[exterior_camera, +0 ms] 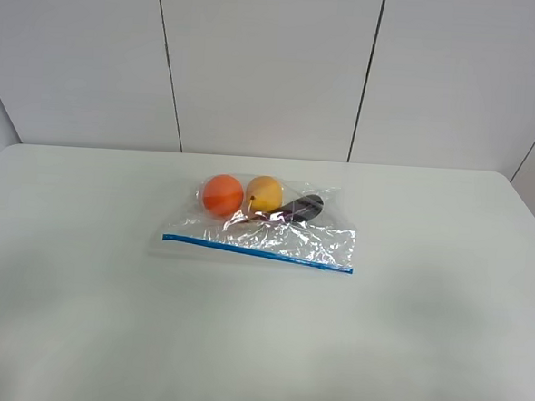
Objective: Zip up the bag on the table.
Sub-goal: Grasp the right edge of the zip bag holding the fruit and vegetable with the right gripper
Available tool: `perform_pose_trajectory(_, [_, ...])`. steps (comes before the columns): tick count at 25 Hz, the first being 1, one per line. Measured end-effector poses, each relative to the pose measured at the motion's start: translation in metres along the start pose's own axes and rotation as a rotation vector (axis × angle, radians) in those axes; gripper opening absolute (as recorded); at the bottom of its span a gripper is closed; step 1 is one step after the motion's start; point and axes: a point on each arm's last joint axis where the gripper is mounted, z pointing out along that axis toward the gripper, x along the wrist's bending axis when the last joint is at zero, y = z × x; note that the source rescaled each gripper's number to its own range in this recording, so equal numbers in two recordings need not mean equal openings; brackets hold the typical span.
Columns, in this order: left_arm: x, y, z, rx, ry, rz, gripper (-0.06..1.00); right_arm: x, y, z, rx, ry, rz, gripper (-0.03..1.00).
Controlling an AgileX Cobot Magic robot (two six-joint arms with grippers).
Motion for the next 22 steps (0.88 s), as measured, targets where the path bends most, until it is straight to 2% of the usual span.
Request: perform_pose_trajectory(22, [0.0000, 0.0000, 0.0000, 0.000, 0.000, 0.000, 0.64, 0.0000, 0.0000, 0.0000, 0.000, 0.000, 0.000, 0.88])
